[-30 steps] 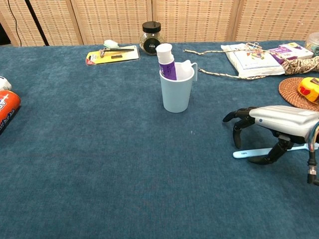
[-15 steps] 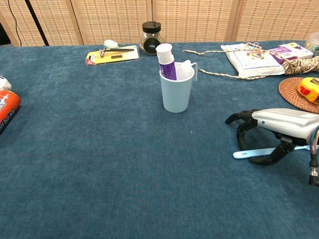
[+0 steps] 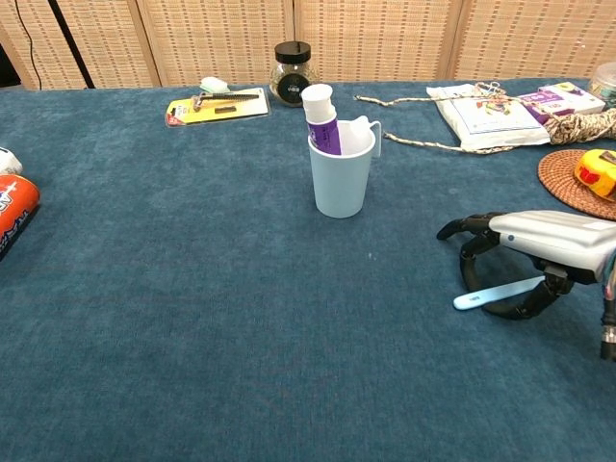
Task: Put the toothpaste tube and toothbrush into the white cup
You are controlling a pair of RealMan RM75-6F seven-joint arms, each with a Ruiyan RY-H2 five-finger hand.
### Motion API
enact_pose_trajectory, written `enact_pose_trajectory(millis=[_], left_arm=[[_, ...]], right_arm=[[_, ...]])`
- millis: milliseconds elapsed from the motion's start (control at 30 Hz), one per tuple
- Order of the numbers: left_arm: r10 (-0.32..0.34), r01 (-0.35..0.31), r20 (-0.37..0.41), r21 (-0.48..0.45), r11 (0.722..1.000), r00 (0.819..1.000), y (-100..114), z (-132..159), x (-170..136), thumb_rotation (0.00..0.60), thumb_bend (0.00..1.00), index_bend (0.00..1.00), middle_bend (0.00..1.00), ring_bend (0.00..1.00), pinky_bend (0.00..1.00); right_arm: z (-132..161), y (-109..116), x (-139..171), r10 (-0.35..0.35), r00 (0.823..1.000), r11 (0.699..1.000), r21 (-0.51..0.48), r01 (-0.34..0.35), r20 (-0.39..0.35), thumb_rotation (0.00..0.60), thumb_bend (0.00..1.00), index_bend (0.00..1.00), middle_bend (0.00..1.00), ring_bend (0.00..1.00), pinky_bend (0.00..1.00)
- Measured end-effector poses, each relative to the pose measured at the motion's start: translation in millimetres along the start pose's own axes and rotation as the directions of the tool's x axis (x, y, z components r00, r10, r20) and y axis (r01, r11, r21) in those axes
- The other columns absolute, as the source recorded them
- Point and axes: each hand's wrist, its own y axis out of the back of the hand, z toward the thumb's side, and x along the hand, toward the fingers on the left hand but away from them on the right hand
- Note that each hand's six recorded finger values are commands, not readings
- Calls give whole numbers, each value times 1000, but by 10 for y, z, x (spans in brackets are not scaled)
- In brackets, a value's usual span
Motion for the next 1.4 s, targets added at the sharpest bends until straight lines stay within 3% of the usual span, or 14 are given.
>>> enact_pose_trajectory(millis=[367, 767, 867, 1100, 1400], left_arm=[[0, 0, 1, 0, 1000, 1000, -1, 5, -4, 600, 87, 0, 0, 0, 0], [-2, 2, 6, -3, 1000, 1000, 0, 10, -15, 600, 88, 0, 0, 0, 0], [-2, 2, 7, -5, 1000, 1000, 3, 10, -17, 600, 88, 0, 0, 0, 0], [-1, 1, 12, -9, 1000, 1000, 12, 11, -32, 600, 88, 0, 0, 0, 0], [-1, 1, 13, -14, 1000, 1000, 22, 1, -34, 600, 88, 0, 0, 0, 0]], right_arm=[[26, 83, 70, -32, 999, 999, -21, 32, -12, 600, 419, 566, 117, 0, 0], [114, 416, 216, -108, 994, 986, -127, 105, -17, 600, 418, 569, 117, 0, 0], [159, 572, 248, -142, 990, 975, -177, 137, -17, 600, 419, 570, 117, 0, 0], [254, 1173, 215, -264, 964, 924, -286, 255, 6, 600, 427, 575, 118, 0, 0], [360, 1666, 90, -342, 939, 868, -371, 331, 37, 600, 435, 577, 117, 0, 0]])
